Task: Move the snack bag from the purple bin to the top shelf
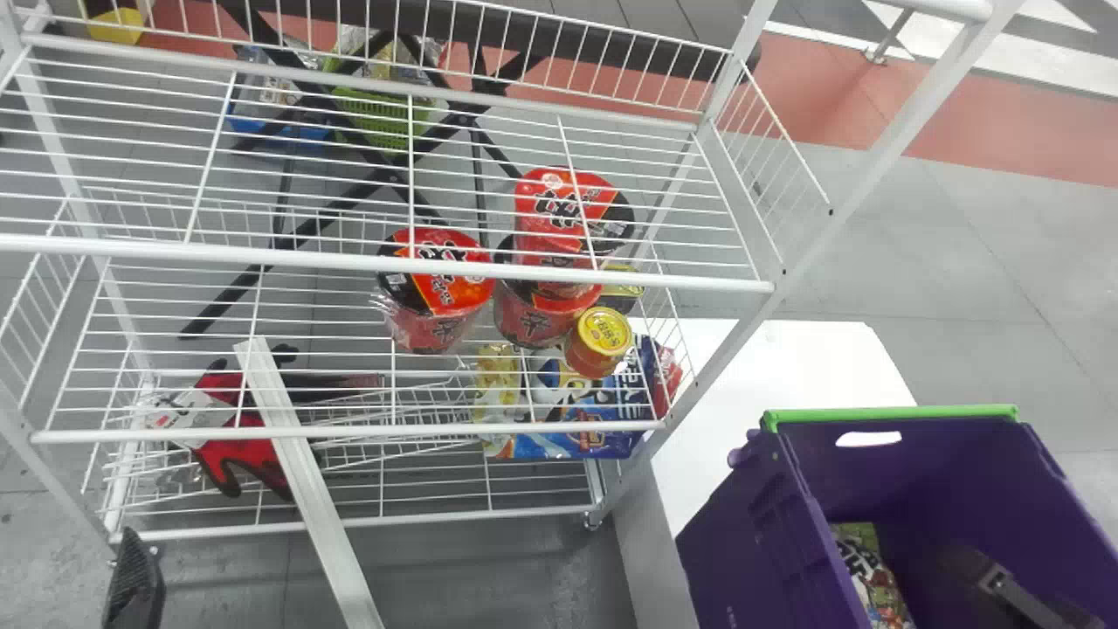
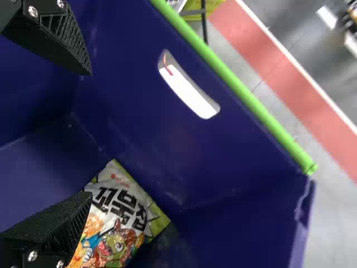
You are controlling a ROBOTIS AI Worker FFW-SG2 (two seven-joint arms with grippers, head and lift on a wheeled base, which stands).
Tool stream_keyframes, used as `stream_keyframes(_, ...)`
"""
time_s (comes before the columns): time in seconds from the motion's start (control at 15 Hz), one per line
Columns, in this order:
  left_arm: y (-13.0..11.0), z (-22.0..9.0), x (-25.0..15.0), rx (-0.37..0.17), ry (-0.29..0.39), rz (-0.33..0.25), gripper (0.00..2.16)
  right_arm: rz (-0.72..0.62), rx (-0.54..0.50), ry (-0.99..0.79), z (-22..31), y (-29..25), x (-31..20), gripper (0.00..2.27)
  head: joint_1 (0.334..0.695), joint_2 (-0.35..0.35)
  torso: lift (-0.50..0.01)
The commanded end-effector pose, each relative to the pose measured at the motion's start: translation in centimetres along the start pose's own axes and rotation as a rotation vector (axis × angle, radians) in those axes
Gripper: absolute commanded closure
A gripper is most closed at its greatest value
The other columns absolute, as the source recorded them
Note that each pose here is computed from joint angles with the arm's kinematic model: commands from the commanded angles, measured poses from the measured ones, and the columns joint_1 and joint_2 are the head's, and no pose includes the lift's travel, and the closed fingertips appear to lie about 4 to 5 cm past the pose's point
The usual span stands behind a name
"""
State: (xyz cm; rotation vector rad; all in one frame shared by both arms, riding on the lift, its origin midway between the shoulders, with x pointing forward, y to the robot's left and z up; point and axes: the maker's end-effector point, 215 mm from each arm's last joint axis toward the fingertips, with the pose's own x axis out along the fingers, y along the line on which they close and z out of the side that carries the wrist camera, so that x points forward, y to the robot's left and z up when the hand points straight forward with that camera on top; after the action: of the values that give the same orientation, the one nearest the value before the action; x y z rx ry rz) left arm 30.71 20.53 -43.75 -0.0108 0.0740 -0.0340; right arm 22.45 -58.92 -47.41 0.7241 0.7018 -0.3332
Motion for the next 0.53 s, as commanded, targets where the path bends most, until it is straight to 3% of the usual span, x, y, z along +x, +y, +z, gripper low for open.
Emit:
stream_keyframes(0.0,-0.1,0.2,0.0,-0.002,-0.006,0.0,0.08,-0.028,0.039,0.127,-0.6,-0.7,0.5,0.03,0.695,-0.35,-0.452)
stream_keyframes(0.47,-0.3,1.2,-0.4,-0.019,-0.047,0.019,0.08,-0.184,-0.04,0.309,0.3,-5.5,3.9,0.0,0.695,-0.35,-0.452)
